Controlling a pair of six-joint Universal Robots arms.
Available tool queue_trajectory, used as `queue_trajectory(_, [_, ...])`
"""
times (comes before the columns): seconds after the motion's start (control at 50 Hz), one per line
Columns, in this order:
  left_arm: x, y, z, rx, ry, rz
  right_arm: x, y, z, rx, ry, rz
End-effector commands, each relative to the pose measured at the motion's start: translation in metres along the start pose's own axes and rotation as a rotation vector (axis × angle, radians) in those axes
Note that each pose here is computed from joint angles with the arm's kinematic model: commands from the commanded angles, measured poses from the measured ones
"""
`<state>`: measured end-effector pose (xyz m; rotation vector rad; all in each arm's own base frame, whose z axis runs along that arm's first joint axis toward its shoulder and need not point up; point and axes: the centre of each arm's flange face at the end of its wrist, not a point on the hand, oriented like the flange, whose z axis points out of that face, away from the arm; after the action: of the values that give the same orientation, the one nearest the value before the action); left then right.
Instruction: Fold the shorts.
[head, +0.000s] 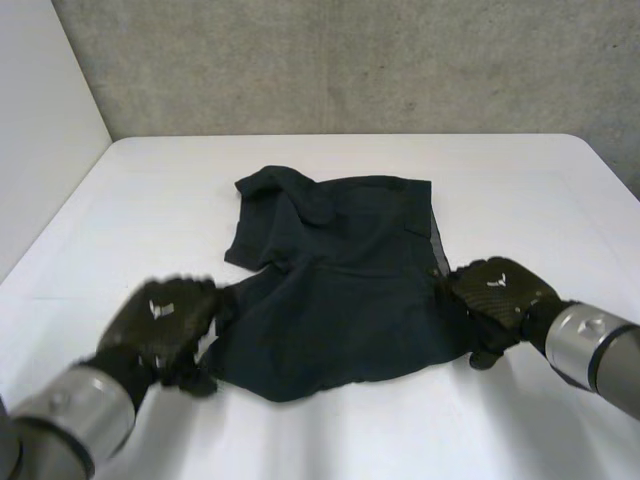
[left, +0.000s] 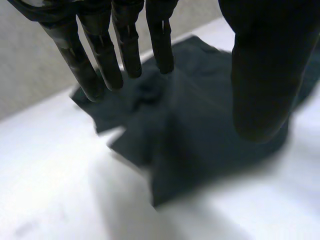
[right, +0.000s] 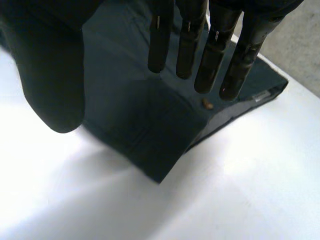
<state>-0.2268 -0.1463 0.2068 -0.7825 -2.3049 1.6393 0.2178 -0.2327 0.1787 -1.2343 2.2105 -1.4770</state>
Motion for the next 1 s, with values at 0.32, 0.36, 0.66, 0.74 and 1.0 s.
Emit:
queue_trajectory(0.32, [0.01,0.053,0.037,-0.09,0.062,0.029,0.008,0.041,0.039,0.04,0.002,-0.039])
queue_trajectory(0.36, [0.009,0.053,0.043,-0.085,0.059,0.046,0.01,0.042,0.042,0.044,0.011,-0.045])
queue_trajectory(0.66, [0.007,0.047,0.072,-0.051,0.053,0.106,0.011,0.044,0.054,0.052,0.01,-0.059])
queue_trajectory(0.74, [0.006,0.045,0.08,-0.026,0.046,0.11,0.012,0.04,0.056,0.064,0.013,-0.064])
queue_trajectory(1.0, [0.003,0.048,0.1,0.002,0.033,0.176,0.013,0.031,0.06,0.05,0.076,-0.042])
